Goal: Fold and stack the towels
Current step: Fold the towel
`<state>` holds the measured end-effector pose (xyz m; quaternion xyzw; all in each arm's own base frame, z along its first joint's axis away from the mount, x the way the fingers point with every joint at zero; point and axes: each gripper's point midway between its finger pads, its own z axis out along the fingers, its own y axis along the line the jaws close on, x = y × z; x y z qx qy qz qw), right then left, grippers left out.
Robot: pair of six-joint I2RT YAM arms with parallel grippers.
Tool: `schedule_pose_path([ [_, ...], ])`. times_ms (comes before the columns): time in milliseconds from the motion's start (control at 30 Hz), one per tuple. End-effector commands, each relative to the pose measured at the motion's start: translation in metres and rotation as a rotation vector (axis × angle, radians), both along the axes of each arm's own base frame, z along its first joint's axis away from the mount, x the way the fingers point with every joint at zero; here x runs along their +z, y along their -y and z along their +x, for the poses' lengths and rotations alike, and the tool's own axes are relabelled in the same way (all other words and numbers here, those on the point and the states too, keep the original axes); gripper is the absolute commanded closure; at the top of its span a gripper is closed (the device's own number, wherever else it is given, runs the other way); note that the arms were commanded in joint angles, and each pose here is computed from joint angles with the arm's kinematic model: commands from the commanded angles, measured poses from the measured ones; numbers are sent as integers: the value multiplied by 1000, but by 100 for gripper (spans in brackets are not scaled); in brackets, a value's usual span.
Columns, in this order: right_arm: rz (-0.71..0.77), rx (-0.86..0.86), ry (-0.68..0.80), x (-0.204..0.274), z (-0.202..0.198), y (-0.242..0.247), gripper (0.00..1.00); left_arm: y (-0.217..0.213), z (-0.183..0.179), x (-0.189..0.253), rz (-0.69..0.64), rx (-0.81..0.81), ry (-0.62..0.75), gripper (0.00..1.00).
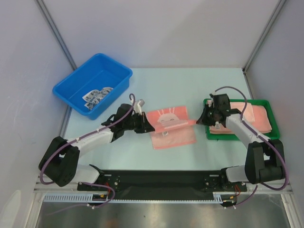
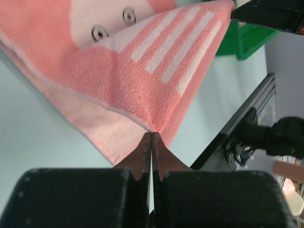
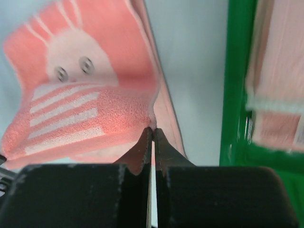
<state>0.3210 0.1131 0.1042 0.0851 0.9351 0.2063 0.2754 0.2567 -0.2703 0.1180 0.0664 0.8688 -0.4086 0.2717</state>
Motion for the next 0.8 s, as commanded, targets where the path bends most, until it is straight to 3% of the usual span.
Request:
schedule_pose_path([
  [0, 33, -78, -64, -28, -26, 6, 100, 4, -22, -18, -12, -34, 5, 100],
  [200, 19, -73, -198, -62, -56, 9, 99, 1, -55, -58, -14, -51, -94, 100],
  [600, 10, -35, -236, -72, -78, 3, 78, -11, -75, -86, 48, -38, -158, 99],
  [700, 0, -39, -234, -74, -80, 4, 75, -11, -69, -71, 29, -15, -113, 80],
  [767, 3, -39, -232, -74, -81, 4, 77, -9, -62, -60, 12, -5, -73, 74],
])
